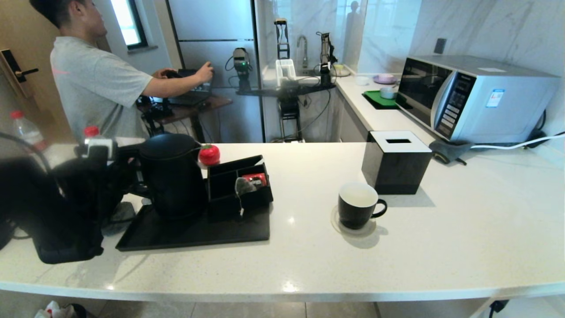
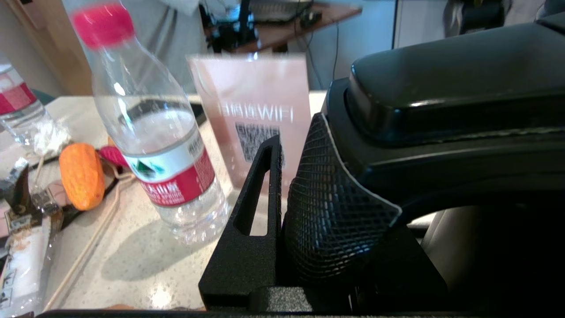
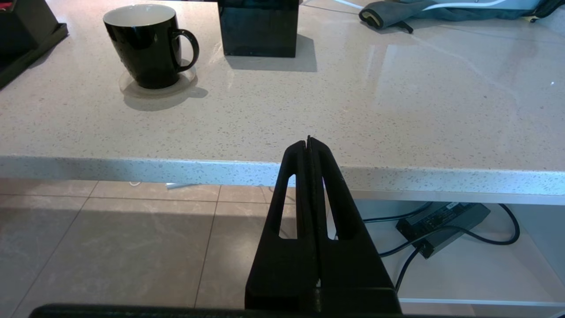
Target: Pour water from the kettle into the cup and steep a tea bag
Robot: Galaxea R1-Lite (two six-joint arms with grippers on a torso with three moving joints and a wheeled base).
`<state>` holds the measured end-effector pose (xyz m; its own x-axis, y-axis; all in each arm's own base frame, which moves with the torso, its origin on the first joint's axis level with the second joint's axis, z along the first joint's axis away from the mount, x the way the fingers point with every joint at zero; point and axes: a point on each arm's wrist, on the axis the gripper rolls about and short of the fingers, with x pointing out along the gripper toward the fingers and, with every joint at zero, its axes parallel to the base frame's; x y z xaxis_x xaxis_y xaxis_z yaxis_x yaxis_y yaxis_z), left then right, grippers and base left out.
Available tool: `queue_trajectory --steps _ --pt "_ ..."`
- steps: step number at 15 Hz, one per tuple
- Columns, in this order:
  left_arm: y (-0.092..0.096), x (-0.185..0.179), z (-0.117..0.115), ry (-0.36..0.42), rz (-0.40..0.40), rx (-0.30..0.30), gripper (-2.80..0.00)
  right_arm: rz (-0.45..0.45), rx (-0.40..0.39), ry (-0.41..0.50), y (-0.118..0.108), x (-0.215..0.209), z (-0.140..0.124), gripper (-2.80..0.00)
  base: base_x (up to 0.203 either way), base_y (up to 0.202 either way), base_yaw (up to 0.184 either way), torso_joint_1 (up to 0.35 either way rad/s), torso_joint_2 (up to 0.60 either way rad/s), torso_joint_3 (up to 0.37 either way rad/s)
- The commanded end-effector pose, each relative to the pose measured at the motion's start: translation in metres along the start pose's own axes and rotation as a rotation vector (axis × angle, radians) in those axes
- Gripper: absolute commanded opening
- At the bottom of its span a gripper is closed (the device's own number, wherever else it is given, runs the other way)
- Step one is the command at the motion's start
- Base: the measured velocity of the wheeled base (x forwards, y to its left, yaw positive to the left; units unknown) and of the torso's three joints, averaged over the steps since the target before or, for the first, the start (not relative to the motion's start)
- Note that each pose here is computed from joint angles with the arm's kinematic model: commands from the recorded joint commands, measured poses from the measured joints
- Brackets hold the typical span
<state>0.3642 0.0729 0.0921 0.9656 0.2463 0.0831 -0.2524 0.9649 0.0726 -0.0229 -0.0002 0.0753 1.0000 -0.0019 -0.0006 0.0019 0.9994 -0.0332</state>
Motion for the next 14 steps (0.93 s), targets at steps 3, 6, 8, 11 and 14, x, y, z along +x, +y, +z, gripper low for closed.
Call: queue_trajectory --steps 3,6,8,11,14 --pt "0.003 -0.014 0.025 -0.08 0.008 -0.035 -2.8 0.0 -0.001 0.001 0.0 0.0 0.0 -2.8 0.0 0.0 0.0 0.0 0.0 0.0" --pt "0.004 -0.024 0.031 -0.079 0.008 -0.046 -2.8 0.0 -0.001 0.001 0.0 0.0 0.0 -2.8 0.0 0.0 0.0 0.0 0.0 0.0" --pt "0.005 -0.026 0.04 -0.103 0.008 -0.048 -2.8 0.0 -0.001 0.001 0.0 0.0 0.0 -2.8 0.0 0.0 0.0 0.0 0.0 0.0" --pt "0.005 -0.03 0.052 -0.138 0.004 -0.05 -2.8 0.0 -0.001 0.002 0.0 0.0 0.0 -2.8 0.0 0.0 0.0 0.0 0.0 0.0" --pt "0.004 -0.034 0.062 -0.166 -0.028 -0.05 -2.8 0.0 -0.001 0.001 0.0 0.0 0.0 -2.8 0.0 0.0 0.0 0.0 0.0 0.0"
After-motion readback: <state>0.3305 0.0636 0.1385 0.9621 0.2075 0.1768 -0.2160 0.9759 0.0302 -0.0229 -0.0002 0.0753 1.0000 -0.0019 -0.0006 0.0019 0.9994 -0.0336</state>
